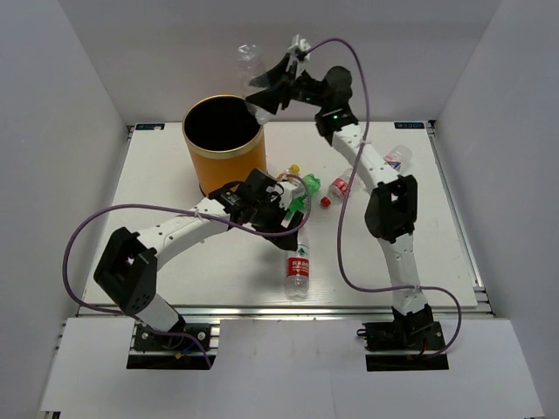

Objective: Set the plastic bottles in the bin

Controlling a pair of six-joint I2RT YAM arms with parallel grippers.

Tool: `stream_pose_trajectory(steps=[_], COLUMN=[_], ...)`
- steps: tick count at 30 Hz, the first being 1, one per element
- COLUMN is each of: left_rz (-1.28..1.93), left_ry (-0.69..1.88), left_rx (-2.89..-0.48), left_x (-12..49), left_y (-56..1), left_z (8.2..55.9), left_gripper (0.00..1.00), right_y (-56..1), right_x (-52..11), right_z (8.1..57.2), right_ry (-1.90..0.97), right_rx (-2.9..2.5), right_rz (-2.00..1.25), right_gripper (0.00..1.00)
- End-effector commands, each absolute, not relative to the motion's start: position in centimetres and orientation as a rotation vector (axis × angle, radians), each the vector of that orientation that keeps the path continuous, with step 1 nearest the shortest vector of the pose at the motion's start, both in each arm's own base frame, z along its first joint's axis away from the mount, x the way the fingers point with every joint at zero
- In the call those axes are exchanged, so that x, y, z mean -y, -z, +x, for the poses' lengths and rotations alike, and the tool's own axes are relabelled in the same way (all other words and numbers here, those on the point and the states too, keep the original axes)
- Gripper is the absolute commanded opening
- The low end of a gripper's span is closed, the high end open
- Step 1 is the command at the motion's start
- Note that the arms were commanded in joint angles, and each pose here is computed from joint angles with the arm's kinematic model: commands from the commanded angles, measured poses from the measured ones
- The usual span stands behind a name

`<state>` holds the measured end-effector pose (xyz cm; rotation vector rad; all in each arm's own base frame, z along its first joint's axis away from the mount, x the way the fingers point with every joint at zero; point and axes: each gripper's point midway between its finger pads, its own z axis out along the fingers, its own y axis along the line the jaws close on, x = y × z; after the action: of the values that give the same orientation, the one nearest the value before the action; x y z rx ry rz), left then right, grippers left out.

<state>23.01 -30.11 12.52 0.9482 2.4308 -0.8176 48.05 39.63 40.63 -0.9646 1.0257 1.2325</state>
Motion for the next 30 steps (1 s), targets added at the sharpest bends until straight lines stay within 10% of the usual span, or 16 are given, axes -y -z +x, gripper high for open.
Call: stream_pose_trajectory(steps=[1,7,10,12,30], left_rz=[0.944,0.975,0.993,0.995,0.906], left_ry=[0.811,0.766,0.742,0.73,0.608], left_rx=[-2.401,-2.471,-2.523,-2.541,-2.722], left_x=[30.7,30.5,30.7,30.9,35.5], left_y=[-13.4,-11.8,-10.3,-10.0,-2.4], left_z=[22.5,21.0,20.4,20.2,21.4], left_gripper=[1.0,1.0,1.0,1.0,1.0], right_y=[-47.3,-45.9,-42.8,-41.1,-37.1], right_x=[-41.4,-44.6,-45.7,-45.8,-31.2], right_z=[43.0,41.3,42.9,43.9,50.4], right_ry=[-1.245,-1.284,-1.291,-1.285,-0.769], right_rx=[-0.747,-0.735,-0.834,-0.883,-1.364], right_rz=[-0.968,-0.978,-0.949,-0.931,-0.837], right_gripper=[0.23,0.32,0.78,0.9,0.9])
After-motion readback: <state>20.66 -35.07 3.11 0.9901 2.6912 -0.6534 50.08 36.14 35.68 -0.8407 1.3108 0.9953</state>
